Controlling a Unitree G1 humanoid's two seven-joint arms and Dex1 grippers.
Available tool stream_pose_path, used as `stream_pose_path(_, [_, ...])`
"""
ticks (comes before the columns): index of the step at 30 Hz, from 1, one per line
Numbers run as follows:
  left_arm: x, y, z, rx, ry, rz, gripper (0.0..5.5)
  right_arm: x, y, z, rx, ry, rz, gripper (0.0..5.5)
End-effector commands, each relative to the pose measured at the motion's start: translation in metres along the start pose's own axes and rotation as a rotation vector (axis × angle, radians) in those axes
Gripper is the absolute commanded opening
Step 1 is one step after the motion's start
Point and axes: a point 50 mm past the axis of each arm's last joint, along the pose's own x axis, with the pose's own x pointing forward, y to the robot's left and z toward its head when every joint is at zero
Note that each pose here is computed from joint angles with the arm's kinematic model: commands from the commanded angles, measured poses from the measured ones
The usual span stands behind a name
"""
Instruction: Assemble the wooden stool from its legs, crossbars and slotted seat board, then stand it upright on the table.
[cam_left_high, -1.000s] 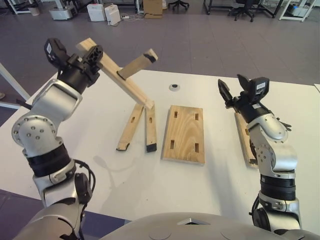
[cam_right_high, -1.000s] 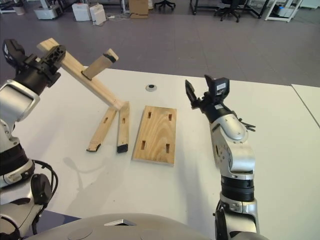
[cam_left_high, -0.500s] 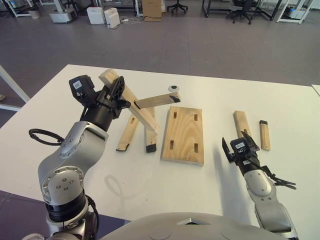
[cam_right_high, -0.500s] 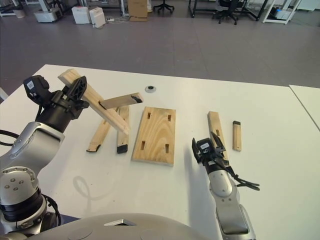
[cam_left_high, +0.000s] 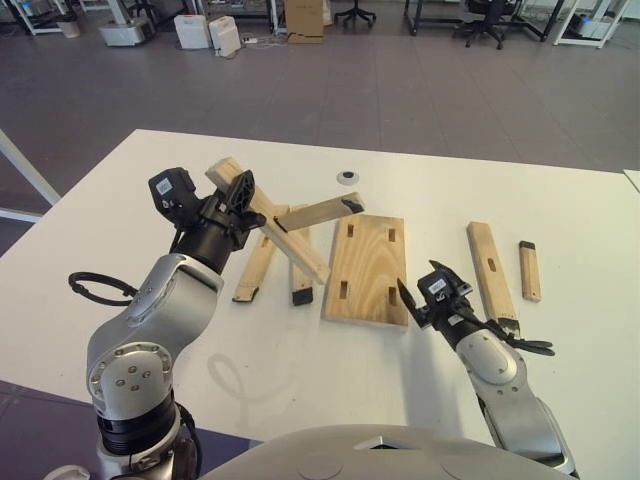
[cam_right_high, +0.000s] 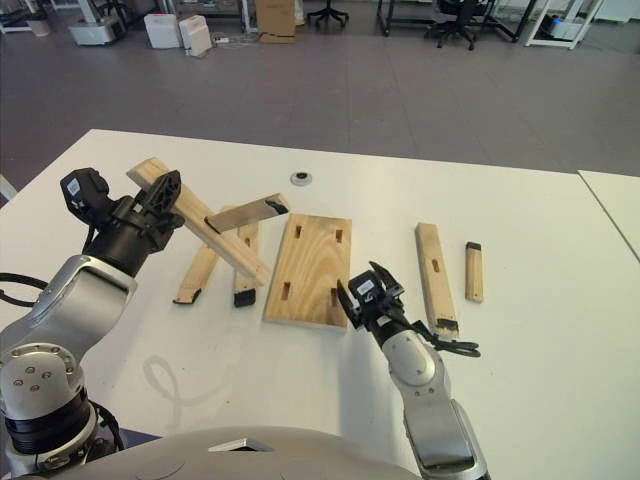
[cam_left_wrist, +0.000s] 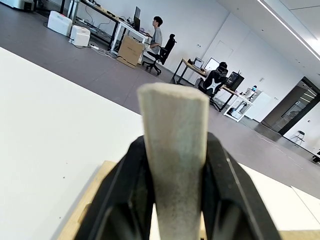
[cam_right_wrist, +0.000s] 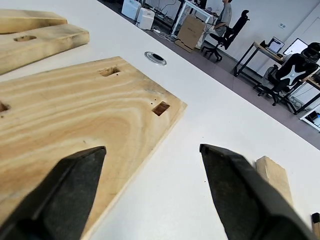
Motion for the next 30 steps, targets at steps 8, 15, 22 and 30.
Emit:
stream_pose_path(8, [0.003, -0.003, -0.007, 0.010, 0.027, -0.005, 1.01, -0.006, 0.005, -0.034, 0.046, 0.253, 0.104, 3.52])
stream_pose_path(15, [0.007, 0.008, -0.018, 0.048, 0.044, 0.037, 1.01, 0.009, 0.010, -0.029, 0.152, 0.268, 0.164, 3.52])
stream_pose_path(22, [0.012, 0.003, -0.024, 0.119, 0.030, -0.010, 1.01, 0.012, 0.009, -0.020, 0.107, 0.240, 0.153, 3.52])
stream_pose_path(30, [0.016, -0.003, -0.025, 0.129, 0.026, -0.042, 1.01, 0.011, 0.014, -0.029, 0.117, 0.254, 0.148, 3.52])
